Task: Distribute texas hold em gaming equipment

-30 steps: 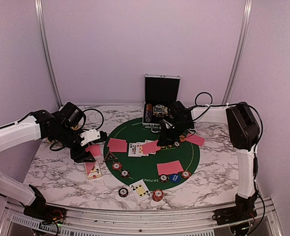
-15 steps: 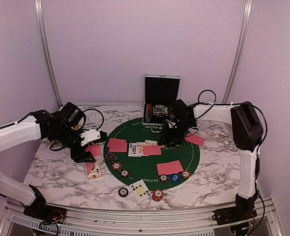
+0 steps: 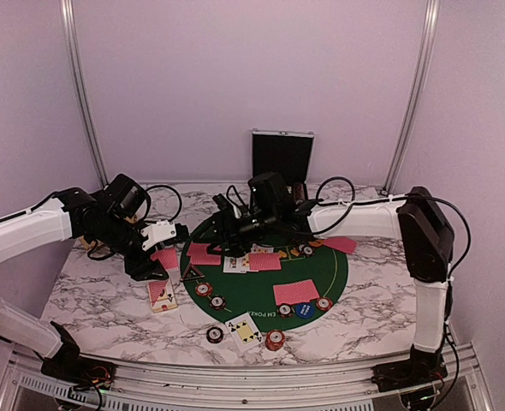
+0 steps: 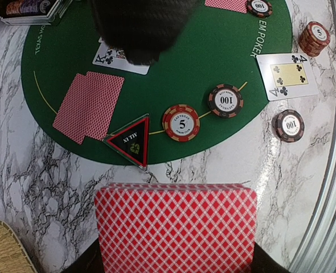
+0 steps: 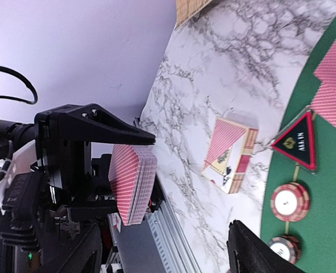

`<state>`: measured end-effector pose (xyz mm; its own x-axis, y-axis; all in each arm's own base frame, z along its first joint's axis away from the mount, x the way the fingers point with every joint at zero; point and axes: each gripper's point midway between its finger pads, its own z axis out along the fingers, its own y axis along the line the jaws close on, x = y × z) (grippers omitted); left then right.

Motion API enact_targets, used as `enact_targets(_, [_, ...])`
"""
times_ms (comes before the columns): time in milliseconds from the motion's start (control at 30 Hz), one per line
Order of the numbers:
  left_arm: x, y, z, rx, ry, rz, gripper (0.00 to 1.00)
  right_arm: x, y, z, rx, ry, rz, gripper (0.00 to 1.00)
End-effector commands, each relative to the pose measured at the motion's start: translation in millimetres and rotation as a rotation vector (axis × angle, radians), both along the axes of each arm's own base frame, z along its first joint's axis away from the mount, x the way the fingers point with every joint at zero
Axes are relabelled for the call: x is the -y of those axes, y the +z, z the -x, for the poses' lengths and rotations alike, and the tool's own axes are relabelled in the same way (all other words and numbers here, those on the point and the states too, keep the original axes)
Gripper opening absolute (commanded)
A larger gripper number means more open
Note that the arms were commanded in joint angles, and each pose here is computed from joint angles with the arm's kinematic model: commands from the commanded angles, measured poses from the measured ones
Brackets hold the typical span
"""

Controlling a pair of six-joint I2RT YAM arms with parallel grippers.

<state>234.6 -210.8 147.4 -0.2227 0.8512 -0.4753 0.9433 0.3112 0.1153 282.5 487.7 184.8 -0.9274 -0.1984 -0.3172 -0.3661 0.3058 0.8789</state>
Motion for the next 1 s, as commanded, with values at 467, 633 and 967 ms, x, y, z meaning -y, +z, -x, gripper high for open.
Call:
enact_targets(467, [6.2, 14.7, -4.6, 0.014, 0.006, 0.04, 0.0, -64.8, -1.9, 39.3, -0.157, 0.119, -0.204, 0.75])
enact_targets(633, [8.2, 16.2, -6.1, 0.012, 0.005, 0.044, 0.0, -75.4, -6.1, 42.1, -0.166, 0.135, -0.207, 0.75])
enact_targets(967, [11.1, 15.1, -6.7, 0.004, -0.002, 0.047, 0.0, -97.5, -7.4, 40.7, -0.175, 0.148, -0.235, 0.76])
